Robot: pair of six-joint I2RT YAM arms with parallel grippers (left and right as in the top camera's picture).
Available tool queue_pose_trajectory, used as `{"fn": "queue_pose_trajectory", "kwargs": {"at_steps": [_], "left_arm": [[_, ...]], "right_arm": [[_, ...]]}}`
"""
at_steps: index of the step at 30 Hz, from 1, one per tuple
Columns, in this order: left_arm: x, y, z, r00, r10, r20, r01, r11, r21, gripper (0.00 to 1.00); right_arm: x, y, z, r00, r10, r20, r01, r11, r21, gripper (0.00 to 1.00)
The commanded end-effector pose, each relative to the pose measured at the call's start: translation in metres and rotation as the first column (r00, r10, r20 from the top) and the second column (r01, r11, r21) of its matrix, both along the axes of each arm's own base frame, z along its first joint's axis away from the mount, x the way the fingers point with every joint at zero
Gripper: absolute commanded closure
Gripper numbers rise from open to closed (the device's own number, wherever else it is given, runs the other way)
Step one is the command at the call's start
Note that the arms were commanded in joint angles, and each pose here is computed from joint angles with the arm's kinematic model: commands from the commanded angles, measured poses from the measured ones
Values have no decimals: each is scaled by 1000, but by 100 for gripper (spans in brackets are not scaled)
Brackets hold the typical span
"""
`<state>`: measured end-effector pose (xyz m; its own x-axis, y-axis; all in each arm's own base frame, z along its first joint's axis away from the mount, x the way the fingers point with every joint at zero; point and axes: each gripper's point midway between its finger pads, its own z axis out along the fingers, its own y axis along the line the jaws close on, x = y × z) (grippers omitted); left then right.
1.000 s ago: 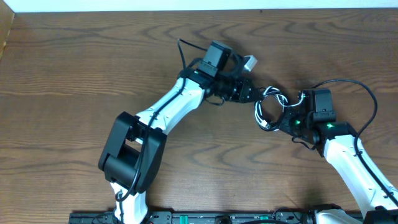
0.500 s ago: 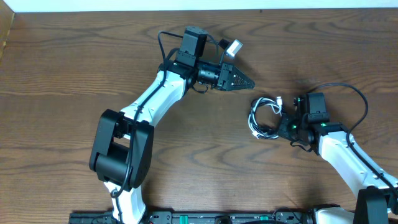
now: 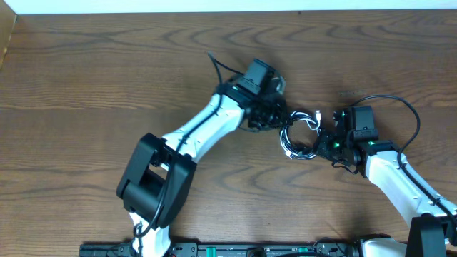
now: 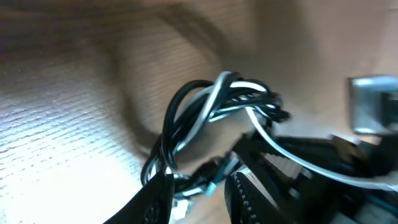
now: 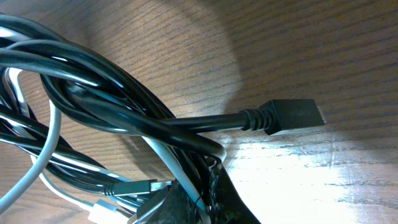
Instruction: Untangle cables
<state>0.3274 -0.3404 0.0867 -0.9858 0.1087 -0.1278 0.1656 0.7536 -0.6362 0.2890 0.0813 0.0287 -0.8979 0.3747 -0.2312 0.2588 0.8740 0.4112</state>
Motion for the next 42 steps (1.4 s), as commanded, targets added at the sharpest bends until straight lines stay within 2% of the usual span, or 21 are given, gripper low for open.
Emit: {"fn": "queue_pose_trajectory", "kwargs": {"at_steps": [1,4,9,17,21,26,37,42], "left_arm": [[16,16,-7,986,127,104,-142,978,155,68],[24,29,-13,967,229,114,-249,945,210,68],[33,31,-12,957,249,151,-277,938,207,68],[23,17,-20,972,189,137,-214,958,193,69],[17,11,-20,982,143,120,-163,971,174,79],[13,9,-22,988,92,121,-112,979,172,79],[-1,10,-58,998,64,20,-67,974,214,79],[0,5,-57,999,32,37,-39,981,192,79]], "right_arm": [[2,3,4,1000,-5,7,5,1000,19,99],[1,3,4,1000,-5,7,5,1000,19,99],[1,3,4,1000,-5,3,5,1000,18,99],[0,3,4,1000,-4,0,4,1000,17,99],[0,3,4,1000,-4,0,4,1000,17,98],[-2,3,3,1000,-4,-7,4,1000,16,98],[-3,1,2,1000,-8,-14,8,1000,5,98],[-4,1,1,1000,-8,-17,9,1000,5,98]]}}
